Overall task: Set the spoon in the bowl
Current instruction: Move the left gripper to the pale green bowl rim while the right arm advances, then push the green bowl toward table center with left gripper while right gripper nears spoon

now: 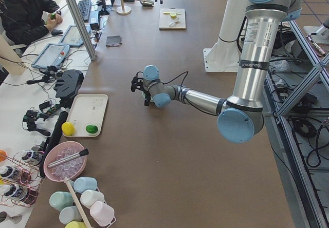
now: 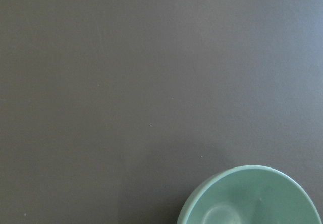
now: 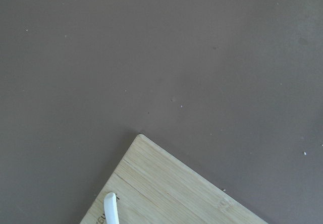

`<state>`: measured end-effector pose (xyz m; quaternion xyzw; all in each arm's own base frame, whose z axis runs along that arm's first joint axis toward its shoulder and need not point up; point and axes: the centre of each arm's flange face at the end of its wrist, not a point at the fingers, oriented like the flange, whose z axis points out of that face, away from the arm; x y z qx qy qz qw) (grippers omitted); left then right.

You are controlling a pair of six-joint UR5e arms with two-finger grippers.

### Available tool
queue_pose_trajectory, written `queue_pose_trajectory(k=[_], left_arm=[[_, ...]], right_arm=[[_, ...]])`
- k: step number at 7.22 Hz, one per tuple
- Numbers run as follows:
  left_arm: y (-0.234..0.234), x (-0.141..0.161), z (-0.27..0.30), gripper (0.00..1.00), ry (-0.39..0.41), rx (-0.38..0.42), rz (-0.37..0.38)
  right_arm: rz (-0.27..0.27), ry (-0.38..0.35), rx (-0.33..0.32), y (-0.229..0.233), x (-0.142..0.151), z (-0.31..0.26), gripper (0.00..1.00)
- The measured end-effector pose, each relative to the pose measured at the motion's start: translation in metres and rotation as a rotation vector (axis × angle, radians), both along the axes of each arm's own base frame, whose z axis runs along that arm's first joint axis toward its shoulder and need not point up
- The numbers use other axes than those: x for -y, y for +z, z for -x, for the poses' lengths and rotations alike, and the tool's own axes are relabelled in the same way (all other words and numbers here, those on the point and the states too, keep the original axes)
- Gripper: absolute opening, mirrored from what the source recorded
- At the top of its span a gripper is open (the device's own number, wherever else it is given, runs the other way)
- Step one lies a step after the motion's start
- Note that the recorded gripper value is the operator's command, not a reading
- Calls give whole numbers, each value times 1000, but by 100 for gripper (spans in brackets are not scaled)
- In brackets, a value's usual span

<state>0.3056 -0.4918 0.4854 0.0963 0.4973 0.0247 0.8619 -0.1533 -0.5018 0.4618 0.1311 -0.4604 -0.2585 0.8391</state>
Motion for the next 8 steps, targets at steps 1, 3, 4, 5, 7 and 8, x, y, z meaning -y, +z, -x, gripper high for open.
queue_pose_trajectory(k=[1,3,4,5,7,8], left_arm=[[3,-4,-7,42,14,3,4],[8,-6,-11,0,23,6,10],[9,-7,-10,0,23,3,6],[10,-7,-10,0,21,-3,-2],[0,-4,-13,0,2,-28,16],[-25,2,-19,0,-20,-65,40]], right_arm=[[1,-8,0,0,-2,4,100],[4,-17,0,1,-4,9,100],[5,-22,0,2,-5,11,100],[6,-31,1,2,-6,15,100],[6,-56,0,2,-11,27,100],[6,-63,-1,3,-12,30,100]])
